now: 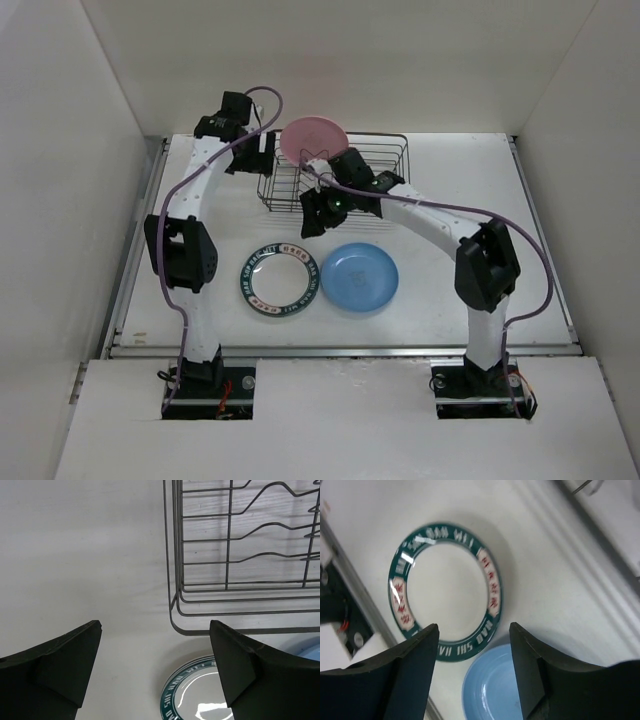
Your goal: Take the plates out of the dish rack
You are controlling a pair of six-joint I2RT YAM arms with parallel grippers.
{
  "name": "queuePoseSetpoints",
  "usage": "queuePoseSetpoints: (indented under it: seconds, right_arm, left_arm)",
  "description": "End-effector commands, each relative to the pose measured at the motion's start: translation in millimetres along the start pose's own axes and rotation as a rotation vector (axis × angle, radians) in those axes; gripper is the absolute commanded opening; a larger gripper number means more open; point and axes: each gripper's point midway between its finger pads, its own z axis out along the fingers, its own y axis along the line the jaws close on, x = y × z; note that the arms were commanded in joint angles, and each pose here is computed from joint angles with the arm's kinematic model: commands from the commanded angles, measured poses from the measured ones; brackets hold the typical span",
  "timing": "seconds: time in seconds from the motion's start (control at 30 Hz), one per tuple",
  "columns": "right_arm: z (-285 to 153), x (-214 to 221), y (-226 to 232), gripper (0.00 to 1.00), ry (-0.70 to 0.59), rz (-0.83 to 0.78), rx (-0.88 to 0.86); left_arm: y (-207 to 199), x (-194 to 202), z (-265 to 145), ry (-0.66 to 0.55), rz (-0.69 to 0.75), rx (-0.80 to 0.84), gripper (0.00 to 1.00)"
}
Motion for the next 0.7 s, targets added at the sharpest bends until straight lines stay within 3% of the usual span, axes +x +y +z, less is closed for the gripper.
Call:
queuePoseSetpoints:
  seconds: [0.0,0.17,0.2,0.23,0.3,0.43,0.5,0.67]
  right_arm:
    - [-57,-92,-19,0.64,-0.322,-0.016,0.135]
    - [-91,-155,-103,0.71,-0.536,0.095,0.417]
    - [-115,-183,-120,0.73,-0.626,0.104,0.513]
    - [-97,-181,-141,0.73,-0.602,0.124,0.559]
    - [-103,-197,-165,0.80,-0.653,0.129,0.641]
    - [-107,-231,-206,0.87,-0.770,0.099,0.663]
    - [-80,-232,-225,0.87,-0.767,0.079,0.629]
    - [-56,-242,-225,0.84,-0.817,0.028,0.543]
  left_arm:
    - [-11,-2,3,0.024,0.016,0.061,0.88]
    - [-16,-1,25,0.063,0.016,0.079,0.89]
    - [-18,-2,29,0.065,0.016,0.088,0.89]
    - [-18,-3,37,0.072,0.016,0.088,0.89]
    - [-18,1,45,0.095,0.016,0.086,0.89]
    - [-17,5,60,0.108,-0.005,0.071,0.89]
    - [-16,11,71,0.132,-0.013,0.058,0.88]
    - [-8,15,84,0.135,-0.009,0.010,0.82]
